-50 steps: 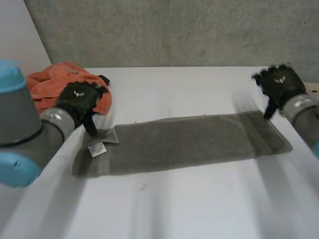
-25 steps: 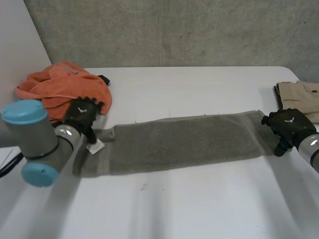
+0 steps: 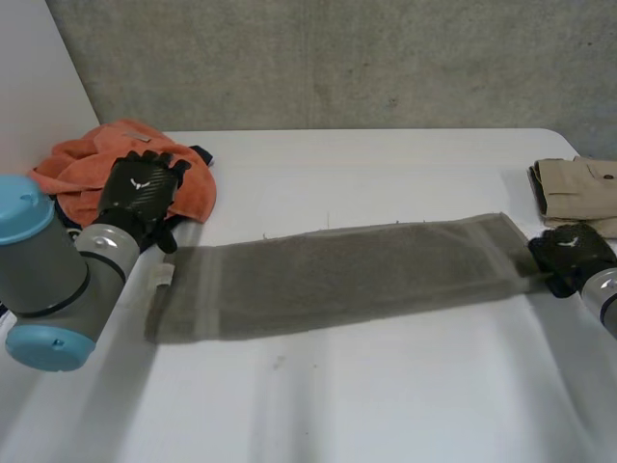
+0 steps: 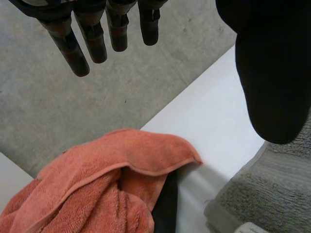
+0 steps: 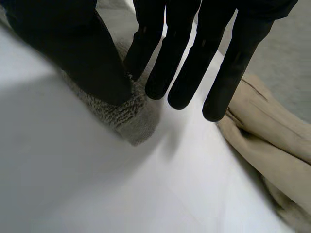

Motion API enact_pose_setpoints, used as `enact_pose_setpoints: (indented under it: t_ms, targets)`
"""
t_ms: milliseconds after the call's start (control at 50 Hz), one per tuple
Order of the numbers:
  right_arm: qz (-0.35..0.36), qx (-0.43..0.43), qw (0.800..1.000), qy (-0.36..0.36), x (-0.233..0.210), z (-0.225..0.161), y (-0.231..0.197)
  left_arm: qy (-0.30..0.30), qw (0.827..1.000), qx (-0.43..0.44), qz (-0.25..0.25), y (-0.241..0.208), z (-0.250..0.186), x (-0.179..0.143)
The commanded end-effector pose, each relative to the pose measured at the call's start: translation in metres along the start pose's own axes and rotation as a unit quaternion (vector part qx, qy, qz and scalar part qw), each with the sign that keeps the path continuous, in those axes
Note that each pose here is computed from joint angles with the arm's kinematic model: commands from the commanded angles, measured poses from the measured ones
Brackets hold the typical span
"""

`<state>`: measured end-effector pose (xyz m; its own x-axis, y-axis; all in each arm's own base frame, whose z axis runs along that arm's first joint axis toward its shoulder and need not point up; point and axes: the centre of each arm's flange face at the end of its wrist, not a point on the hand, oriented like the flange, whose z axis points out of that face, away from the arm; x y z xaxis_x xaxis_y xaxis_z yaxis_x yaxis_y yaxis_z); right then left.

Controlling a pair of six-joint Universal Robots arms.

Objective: Fold the laundry.

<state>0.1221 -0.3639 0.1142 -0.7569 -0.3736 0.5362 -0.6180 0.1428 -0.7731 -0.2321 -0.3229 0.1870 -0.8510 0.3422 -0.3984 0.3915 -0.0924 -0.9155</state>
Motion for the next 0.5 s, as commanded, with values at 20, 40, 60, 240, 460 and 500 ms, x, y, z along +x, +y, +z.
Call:
enact_pose_setpoints:
  t_ms: [20, 40, 60, 240, 460, 500]
  targets:
    - [0.009, -0.032, 0.989, 0.147, 0.060, 0.000, 0.008, -0.008, 1.000, 0.020, 0.003, -0.013, -0.007, -0.004]
    - [0.002, -0.041, 0.986, 0.162, 0.071, -0.001, 0.013, -0.009, 1.000, 0.022, 0.003, -0.014, -0.008, -0.005]
    - [-0.005, -0.045, 0.985, 0.168, 0.077, 0.000, 0.016, -0.010, 1.000, 0.025, 0.003, -0.016, -0.009, -0.006]
    - [-0.136, -0.051, 0.976, 0.162, 0.087, 0.004, 0.006, -0.020, 0.999, 0.038, -0.017, -0.027, -0.017, -0.016]
    - [-0.228, 0.336, 0.914, -0.018, -0.084, -0.065, -0.141, -0.008, 0.999, 0.039, -0.030, -0.032, -0.030, -0.006]
    - [-0.236, 0.394, 0.884, -0.086, -0.133, -0.086, -0.145, -0.005, 0.999, 0.041, -0.030, -0.035, -0.034, -0.003]
